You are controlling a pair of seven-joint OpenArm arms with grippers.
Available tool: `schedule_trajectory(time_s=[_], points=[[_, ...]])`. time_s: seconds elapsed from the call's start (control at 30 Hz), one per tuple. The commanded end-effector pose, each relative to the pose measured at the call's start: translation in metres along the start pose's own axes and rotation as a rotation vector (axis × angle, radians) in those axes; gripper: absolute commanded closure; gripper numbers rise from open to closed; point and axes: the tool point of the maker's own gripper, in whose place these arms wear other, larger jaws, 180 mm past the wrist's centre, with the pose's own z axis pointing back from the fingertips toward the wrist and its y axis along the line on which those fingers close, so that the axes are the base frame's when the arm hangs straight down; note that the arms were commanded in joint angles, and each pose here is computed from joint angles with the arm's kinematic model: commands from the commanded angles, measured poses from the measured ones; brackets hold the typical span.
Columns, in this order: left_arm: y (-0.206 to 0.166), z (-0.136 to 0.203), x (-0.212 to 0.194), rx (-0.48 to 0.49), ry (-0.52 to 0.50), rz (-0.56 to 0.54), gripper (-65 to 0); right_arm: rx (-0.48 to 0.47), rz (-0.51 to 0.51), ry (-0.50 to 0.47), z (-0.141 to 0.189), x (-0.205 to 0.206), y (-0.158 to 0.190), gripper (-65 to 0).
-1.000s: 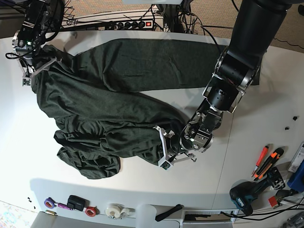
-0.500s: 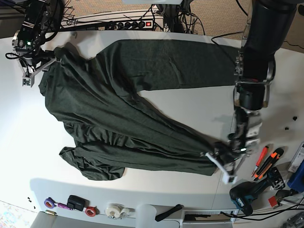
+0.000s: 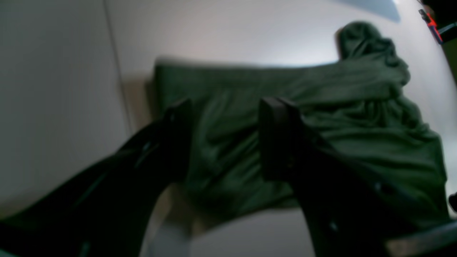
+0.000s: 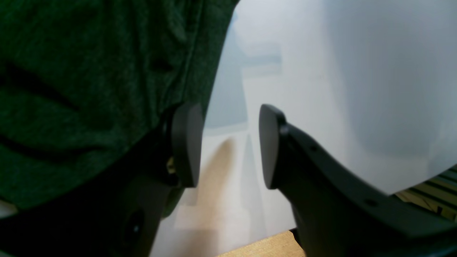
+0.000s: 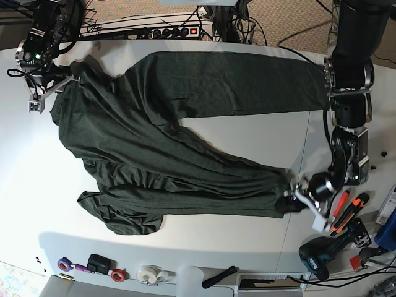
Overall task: Layout the t-shirt on the table in an organized manner, then fold the t-shirt properly
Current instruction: 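Grasp the shirt hem with the left gripper and pull it outward, then grasp the shirt body again with the left gripper and pull outward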
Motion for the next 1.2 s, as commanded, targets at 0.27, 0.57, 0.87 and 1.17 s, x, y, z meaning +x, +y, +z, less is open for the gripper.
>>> schedule_trajectory(time_s=[0.27,0.57,0.87,1.17], points=[[-0.087,-0.064,0.046,-0.028,-0.043,-0.346,-30.0,-0.021,-0.006,-0.102,0.005,0.037,-0.007,-26.1],[-0.157,-0.116,-0.033,-0.098,0.211,-0.821,-30.0,-0.019,-0.001,-0.086,0.005,0.034,-0.007,-26.1],[-0.165,-0.138,-0.048,-0.007,0.157,-0.882,-6.3,-0.018,-0.001,-0.085,0.004,0.033,-0.007,-26.1],[-0.132,-0.133,-0.005,0.231,0.012,-0.848,0.0,-0.018,-0.001,-0.083,0.004,0.033,-0.007,-26.0]])
